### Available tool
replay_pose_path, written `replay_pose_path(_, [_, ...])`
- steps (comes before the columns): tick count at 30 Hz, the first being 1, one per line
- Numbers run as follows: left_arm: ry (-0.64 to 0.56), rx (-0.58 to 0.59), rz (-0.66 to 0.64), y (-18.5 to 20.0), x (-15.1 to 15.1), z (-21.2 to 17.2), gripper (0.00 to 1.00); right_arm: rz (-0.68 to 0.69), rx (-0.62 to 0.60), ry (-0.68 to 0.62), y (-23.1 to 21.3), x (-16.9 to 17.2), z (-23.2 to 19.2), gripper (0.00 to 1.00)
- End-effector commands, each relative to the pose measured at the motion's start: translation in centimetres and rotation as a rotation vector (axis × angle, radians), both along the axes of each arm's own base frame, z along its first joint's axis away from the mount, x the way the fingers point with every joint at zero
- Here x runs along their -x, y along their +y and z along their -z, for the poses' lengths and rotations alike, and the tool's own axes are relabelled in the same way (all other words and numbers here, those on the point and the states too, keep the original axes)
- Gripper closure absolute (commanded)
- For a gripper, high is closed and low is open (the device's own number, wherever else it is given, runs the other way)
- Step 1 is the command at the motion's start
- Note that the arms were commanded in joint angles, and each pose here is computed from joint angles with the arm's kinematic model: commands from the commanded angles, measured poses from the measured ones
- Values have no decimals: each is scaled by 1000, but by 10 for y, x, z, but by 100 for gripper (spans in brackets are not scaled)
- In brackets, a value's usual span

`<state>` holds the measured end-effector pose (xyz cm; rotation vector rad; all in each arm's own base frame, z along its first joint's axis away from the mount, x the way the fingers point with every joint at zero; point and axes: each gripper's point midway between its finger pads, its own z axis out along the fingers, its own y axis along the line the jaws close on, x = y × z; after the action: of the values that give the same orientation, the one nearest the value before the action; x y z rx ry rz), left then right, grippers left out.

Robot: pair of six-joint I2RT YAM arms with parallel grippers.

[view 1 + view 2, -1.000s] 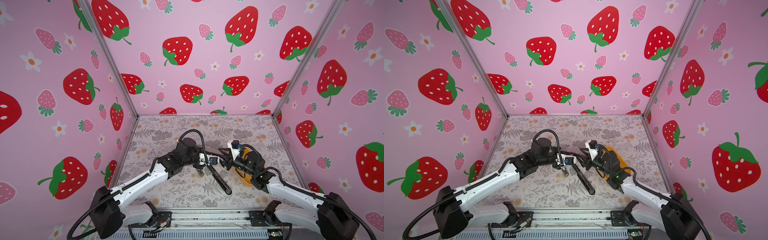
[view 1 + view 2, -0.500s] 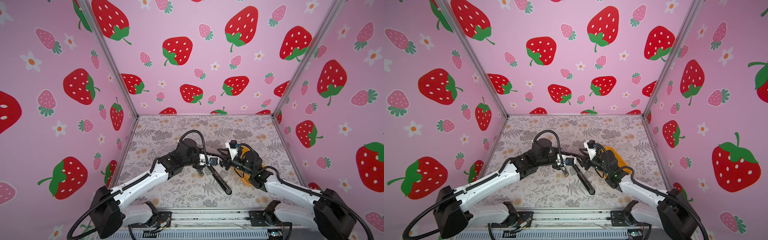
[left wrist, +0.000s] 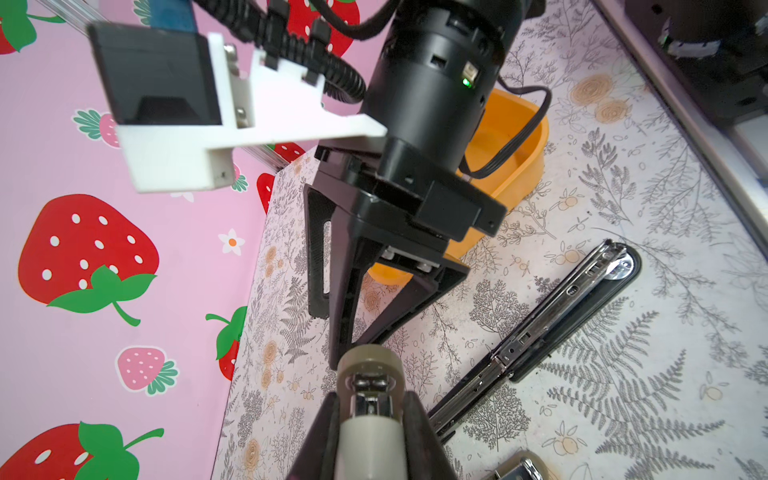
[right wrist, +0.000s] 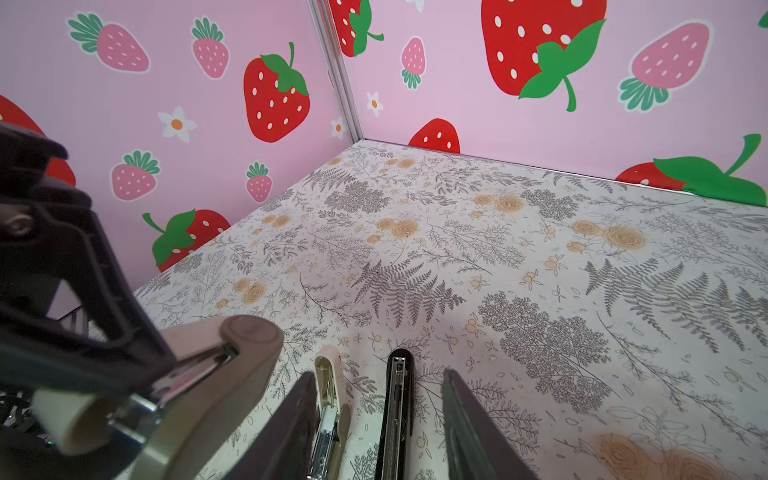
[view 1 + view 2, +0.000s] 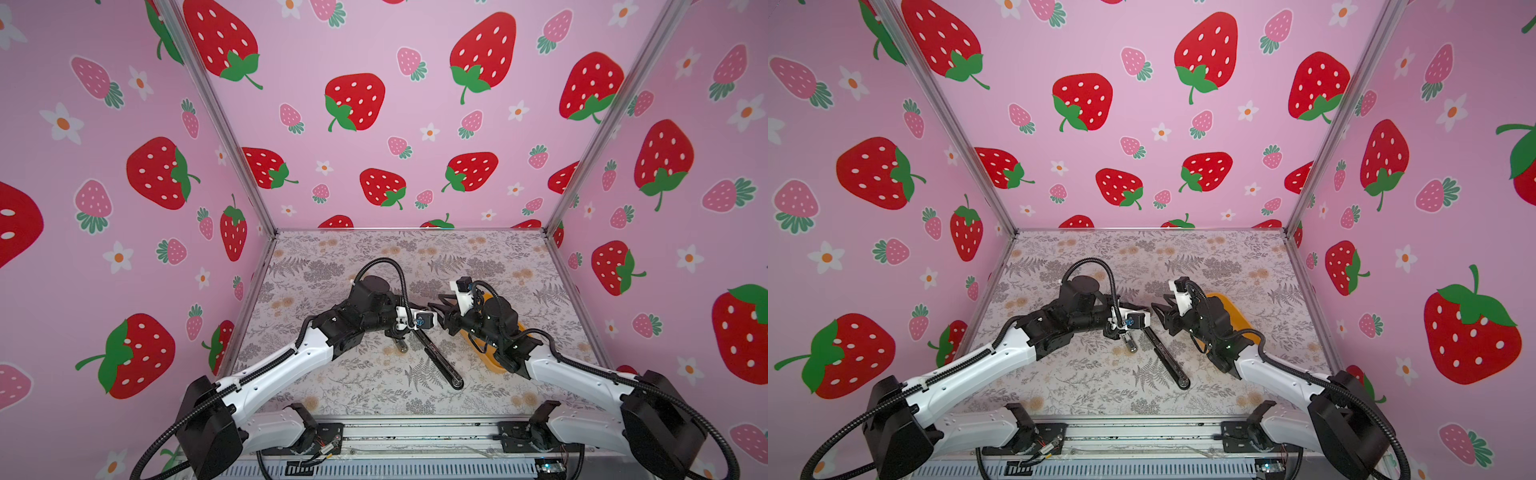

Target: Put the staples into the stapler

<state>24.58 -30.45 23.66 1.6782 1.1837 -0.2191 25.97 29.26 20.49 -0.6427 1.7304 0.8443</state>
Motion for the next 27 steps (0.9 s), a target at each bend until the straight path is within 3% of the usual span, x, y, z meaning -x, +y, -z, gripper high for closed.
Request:
replay_pose_path(1, [-21, 23, 12, -3, -2, -14, 100, 49, 5, -12, -5, -8, -7, 50])
replay_pose_path(6, [-19, -17, -29, 0, -11, -7, 100, 82, -39, -50, -17, -2, -24, 51])
replay_pose_path(10, [-4, -17, -56, 0, -15, -9, 100, 32, -71, -65, -14, 7, -34, 58])
replay_pose_path(17, [-15, -54, -51, -2, -13, -1, 100, -87, -95, -96, 2, 27, -44, 56])
replay_pose_path(27, [-26, -65, -37, -4, -11, 0, 100, -98, -60, -70, 12, 25, -34, 54])
